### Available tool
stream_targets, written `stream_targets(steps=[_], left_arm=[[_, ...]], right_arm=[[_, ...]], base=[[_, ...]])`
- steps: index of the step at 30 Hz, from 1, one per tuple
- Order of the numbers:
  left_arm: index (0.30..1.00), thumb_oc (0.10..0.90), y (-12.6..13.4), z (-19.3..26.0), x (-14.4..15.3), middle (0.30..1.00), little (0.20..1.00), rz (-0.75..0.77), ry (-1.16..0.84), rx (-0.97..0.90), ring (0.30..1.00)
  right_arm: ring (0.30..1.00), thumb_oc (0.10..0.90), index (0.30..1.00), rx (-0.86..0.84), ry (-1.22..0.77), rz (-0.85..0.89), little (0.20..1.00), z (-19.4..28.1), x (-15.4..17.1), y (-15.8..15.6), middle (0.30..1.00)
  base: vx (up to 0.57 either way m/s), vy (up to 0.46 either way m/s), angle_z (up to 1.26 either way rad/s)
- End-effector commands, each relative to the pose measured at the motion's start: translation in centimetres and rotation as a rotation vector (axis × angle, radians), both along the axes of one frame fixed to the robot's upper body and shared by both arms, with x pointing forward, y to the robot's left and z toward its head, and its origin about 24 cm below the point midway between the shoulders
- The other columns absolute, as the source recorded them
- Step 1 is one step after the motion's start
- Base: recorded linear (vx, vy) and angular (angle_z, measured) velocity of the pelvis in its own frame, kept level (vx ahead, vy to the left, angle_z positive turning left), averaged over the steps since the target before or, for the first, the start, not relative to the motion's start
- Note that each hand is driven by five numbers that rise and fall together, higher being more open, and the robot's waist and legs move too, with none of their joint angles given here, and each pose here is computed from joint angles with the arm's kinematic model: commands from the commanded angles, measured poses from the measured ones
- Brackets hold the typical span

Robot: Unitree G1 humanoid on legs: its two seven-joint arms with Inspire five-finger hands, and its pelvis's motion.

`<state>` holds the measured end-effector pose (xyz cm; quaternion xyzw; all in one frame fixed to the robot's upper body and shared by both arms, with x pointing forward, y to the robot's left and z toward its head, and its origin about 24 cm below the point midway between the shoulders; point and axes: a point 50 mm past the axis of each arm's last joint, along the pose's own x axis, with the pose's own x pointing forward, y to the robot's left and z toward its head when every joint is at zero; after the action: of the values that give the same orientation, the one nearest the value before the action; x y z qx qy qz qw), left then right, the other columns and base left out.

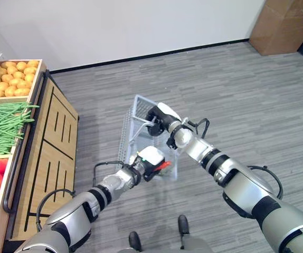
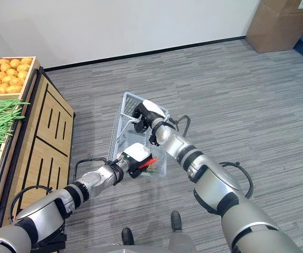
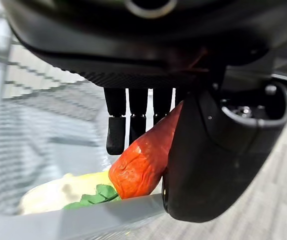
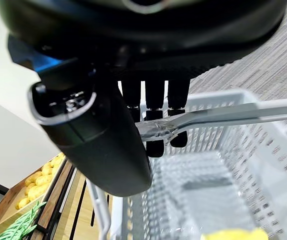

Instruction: Get the vegetables into the basket

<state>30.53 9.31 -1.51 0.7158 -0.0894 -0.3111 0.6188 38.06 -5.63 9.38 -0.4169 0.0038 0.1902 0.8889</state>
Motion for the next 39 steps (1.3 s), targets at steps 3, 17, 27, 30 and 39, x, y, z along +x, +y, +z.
stream_targets(steps=[3, 17, 27, 30, 39], left_arm=[[0.3, 0.4, 1.4, 2.5, 2.9, 0.3, 0.3, 0.087, -0.195, -0.001, 0.3], [0.3, 0.4, 2.0, 1.1, 2.5, 0.3, 0.3, 0.212, -0.24, -0.03, 0.3], [0.3, 0.4, 3.6, 1.0, 2.6, 0.3, 0.3, 0.245, -0.244, 0.009, 0.3], [0.3, 0.4, 4.0, 0.9, 2.6, 0.3, 0.3, 0.245, -0.241, 0.036, 0.3], [1.0, 0.9, 4.9, 0.1, 2.3, 1.0, 1.0, 0.252, -0.198, 0.133, 1.0]], right_arm=[[0.3, 0.4, 0.3, 0.194, -0.3, 0.156, 0.3, 8.4, 0.3, 4.3, 0.3], [0.3, 0.4, 0.3, 0.412, -0.311, 0.417, 0.3, 10.0, -3.8, 7.0, 0.3], [0.3, 0.4, 0.3, 0.401, -0.307, 0.446, 0.3, 9.4, -4.5, 6.2, 0.3], [0.3, 0.4, 0.3, 0.402, -0.309, 0.449, 0.3, 9.3, -4.7, 5.9, 0.3], [0.3, 0.4, 0.3, 0.369, -0.32, 0.403, 0.3, 8.8, -4.2, 4.7, 0.3]], base=[[0.0, 0.0, 0.0], [0.0, 0.0, 0.0], [0.0, 0.0, 0.0], [0.0, 0.0, 0.0], [0.0, 0.0, 0.0]])
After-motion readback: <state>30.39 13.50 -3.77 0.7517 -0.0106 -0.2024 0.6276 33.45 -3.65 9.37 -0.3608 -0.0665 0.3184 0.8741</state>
